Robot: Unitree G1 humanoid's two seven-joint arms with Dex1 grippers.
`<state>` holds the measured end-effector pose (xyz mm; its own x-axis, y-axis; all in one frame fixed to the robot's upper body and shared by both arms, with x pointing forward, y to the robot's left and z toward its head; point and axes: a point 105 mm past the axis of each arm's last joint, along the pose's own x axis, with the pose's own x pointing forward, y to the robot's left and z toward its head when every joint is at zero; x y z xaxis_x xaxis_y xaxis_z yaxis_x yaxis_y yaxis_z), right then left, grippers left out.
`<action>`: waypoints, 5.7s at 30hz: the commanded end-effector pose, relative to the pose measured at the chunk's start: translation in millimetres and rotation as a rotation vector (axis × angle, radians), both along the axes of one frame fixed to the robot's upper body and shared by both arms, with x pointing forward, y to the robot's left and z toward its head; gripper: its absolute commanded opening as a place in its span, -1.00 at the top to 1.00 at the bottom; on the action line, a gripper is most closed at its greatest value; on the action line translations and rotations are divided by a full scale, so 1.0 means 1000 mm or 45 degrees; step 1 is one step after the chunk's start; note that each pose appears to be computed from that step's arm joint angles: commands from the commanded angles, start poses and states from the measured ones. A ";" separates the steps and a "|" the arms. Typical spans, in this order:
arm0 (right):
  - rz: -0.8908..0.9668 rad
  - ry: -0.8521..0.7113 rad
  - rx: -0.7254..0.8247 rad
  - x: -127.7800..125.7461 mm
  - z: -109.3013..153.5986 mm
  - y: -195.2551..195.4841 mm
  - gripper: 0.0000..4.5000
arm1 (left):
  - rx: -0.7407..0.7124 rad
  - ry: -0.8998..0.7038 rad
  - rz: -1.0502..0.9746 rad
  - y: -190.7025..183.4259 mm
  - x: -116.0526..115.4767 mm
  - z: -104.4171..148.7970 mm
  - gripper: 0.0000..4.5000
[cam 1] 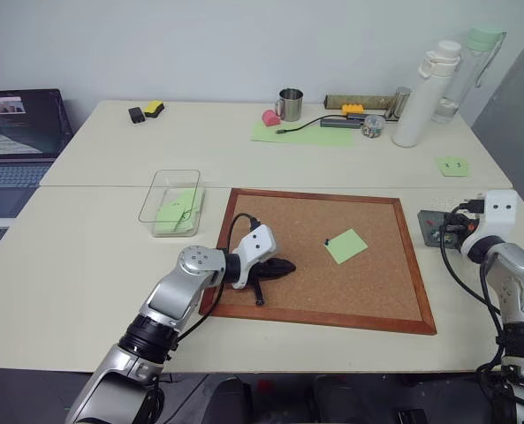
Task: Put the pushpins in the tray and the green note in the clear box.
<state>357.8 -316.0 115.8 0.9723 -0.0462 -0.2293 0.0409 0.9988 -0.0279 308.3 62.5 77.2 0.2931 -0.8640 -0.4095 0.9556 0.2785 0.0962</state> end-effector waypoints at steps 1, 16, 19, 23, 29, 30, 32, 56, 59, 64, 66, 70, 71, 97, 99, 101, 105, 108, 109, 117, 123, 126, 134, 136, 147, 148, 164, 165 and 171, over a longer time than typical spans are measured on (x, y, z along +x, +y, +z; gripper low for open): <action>-0.001 -0.100 -0.037 0.003 0.020 -0.007 0.40 | 0.076 0.089 0.021 0.010 -0.008 -0.021 1.00; 0.371 -0.204 0.021 -0.011 0.037 0.052 0.23 | 0.072 0.094 0.015 0.009 -0.007 -0.020 1.00; 0.661 -0.167 0.057 -0.027 0.035 0.105 0.23 | 0.073 0.096 0.016 0.009 -0.007 -0.020 1.00; 0.931 -0.098 0.053 -0.049 0.027 0.161 0.23 | 0.074 0.100 0.019 0.010 -0.007 -0.020 1.00; 0.998 -0.033 -0.033 -0.047 0.005 0.202 0.23 | 0.075 0.105 0.023 0.009 -0.007 -0.020 1.00; 0.987 -0.021 -0.047 -0.045 0.001 0.205 0.23 | 0.074 0.104 0.024 0.009 -0.006 -0.019 1.00; 0.948 -0.007 -0.055 -0.038 -0.005 0.208 0.23 | 0.073 0.102 0.027 0.008 -0.005 -0.018 1.00; 0.869 -0.031 0.084 -0.013 -0.006 0.214 0.74 | 0.079 0.105 0.043 0.012 -0.007 -0.018 1.00; 0.859 -0.035 0.082 -0.013 -0.006 0.212 0.99 | 0.080 0.107 0.042 0.012 -0.007 -0.018 1.00; 0.865 -0.098 0.105 -0.016 0.007 0.210 1.00 | 0.084 0.107 0.040 0.012 -0.007 -0.018 1.00; 0.911 -0.161 0.128 -0.022 0.023 0.213 1.00 | 0.084 0.108 0.040 0.012 -0.007 -0.018 1.00; 0.949 -0.245 0.139 -0.032 0.047 0.213 1.00 | 0.082 0.108 0.041 0.012 -0.007 -0.018 1.00; 0.951 -0.249 0.127 -0.033 0.049 0.212 1.00 | 0.078 0.107 0.041 0.012 -0.007 -0.018 1.00; 0.916 -0.370 0.032 -0.039 0.075 0.221 1.00 | -0.680 0.491 0.179 -0.051 0.003 0.065 -0.38; 0.925 -0.378 0.036 -0.041 0.077 0.225 1.00 | -0.714 0.510 0.194 -0.055 0.005 0.067 -0.38; 0.938 -0.383 0.035 -0.043 0.078 0.229 1.00 | -0.734 0.521 0.203 -0.059 0.006 0.068 -0.38; 0.947 -0.387 0.038 -0.045 0.079 0.232 1.00 | -0.780 0.546 0.197 -0.066 0.005 0.073 -0.38; 0.950 -0.387 0.038 -0.046 0.080 0.234 1.00 | -0.789 0.555 0.186 -0.070 0.003 0.073 -0.38; 0.951 -0.387 0.038 -0.046 0.080 0.234 1.00 | -0.789 0.557 0.188 -0.070 0.003 0.073 -0.38; 0.987 -0.381 0.056 -0.052 0.081 0.243 1.00 | -0.830 0.562 0.264 -0.072 0.012 0.073 -0.38; 0.992 -0.379 0.060 -0.054 0.081 0.245 1.00 | -0.865 0.580 0.280 -0.074 0.012 0.074 -0.38; 0.991 -0.377 0.058 -0.054 0.081 0.245 1.00 | -0.883 0.589 0.284 -0.075 0.012 0.075 -0.23; 0.982 -0.372 0.054 -0.053 0.080 0.242 1.00 | -0.913 0.603 0.288 -0.072 0.014 0.078 0.46; 0.979 -0.371 0.052 -0.053 0.080 0.242 1.00 | -0.924 0.612 0.293 -0.071 0.015 0.079 0.63; 0.961 -0.383 0.044 -0.051 0.082 0.238 1.00 | -0.973 0.692 0.321 -0.072 0.015 0.077 0.99; 0.959 -0.386 0.044 -0.051 0.082 0.238 1.00 | -0.980 0.704 0.332 -0.071 0.016 0.076 0.99; 0.654 -0.438 -0.035 -0.038 0.093 0.184 1.00 | -0.817 0.576 0.331 -0.069 0.022 0.070 0.99; 0.554 -0.429 -0.065 -0.034 0.092 0.164 1.00 | -0.755 0.476 0.260 -0.071 0.018 0.074 0.99; 0.108 -0.273 -0.191 -0.031 0.073 0.048 1.00 | -0.394 -0.057 -0.123 -0.078 -0.002 0.078 0.99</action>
